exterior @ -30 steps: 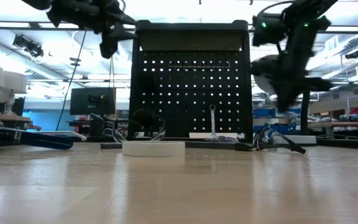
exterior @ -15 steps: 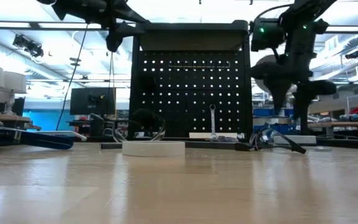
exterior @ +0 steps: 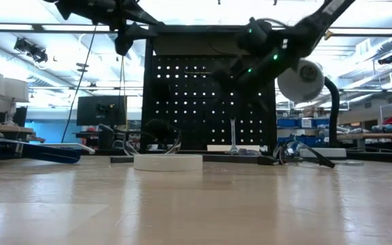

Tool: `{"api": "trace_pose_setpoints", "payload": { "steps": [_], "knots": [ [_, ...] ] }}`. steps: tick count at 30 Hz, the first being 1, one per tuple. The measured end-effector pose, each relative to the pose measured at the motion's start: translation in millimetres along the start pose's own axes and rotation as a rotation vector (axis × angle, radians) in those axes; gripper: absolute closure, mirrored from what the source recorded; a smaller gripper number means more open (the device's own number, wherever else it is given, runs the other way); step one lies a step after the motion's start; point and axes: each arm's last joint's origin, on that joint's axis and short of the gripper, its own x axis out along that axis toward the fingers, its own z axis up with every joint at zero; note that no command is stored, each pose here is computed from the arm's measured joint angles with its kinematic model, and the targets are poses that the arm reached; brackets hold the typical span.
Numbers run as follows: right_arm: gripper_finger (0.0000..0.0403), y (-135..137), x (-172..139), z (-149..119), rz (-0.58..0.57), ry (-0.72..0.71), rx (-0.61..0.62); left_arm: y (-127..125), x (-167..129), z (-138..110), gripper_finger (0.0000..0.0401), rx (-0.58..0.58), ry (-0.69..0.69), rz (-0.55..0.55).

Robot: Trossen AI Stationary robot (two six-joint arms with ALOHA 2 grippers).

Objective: Hang tools onto peg board
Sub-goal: Unhang the wrench from the peg board

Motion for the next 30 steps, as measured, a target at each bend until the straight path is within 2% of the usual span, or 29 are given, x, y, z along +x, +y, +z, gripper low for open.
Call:
{"api": "trace_pose_setpoints", "payload": {
  "steps": [3,7,11,13,17,19,21,24,26,30],
  "knots": [
    [0.0189,-8.8,15.9,5.9,0.093,0.015,0.054,-0.3,-1.1,-0.4,0.0245,-0.008,0.004,0.002],
    [0.0202,-22.0,19.3,11.0,0.060,0.076,0.147,0.1,-1.0,-1.9,0.0245,-0.068,0.018,0.006],
    [0.0225,-14.0,16.3,24.3,0.044,0.088,0.042,0.1,-1.1,-1.9,0.0245,-0.121,0.017,0.009],
    [0.0237,-8.4,14.0,30.9,-0.015,0.068,-0.035,0.4,-1.1,-1.7,0.0245,-0.126,0.012,0.020],
    [0.0256,-15.2,19.0,40.9,-0.261,0.013,-0.076,0.7,-1.1,-1.6,0.0245,-0.127,0.009,0.028],
    [0.0263,-18.3,30.4,50.5,-0.279,-0.011,-0.097,0.8,-1.0,-1.6,0.0245,-0.127,0.008,0.030],
    [0.0268,-19.7,46.4,55.9,-0.262,-0.015,-0.141,0.9,-1.0,-1.6,0.0245,-0.122,0.007,0.036],
    [0.0272,-7.1,65.9,62.3,-0.160,0.007,-0.254,1.1,-0.9,-1.4,0.0245,-0.117,0.004,0.041],
    [0.0272,4.2,69.4,69.1,-0.052,0.033,-0.306,1.1,-0.9,-1.5,0.0245,-0.121,0.004,0.041],
    [0.0273,20.1,68.8,79.6,0.166,0.117,-0.221,1.0,-0.9,-1.6,0.0245,-0.137,0.006,0.037]
  ]
}}
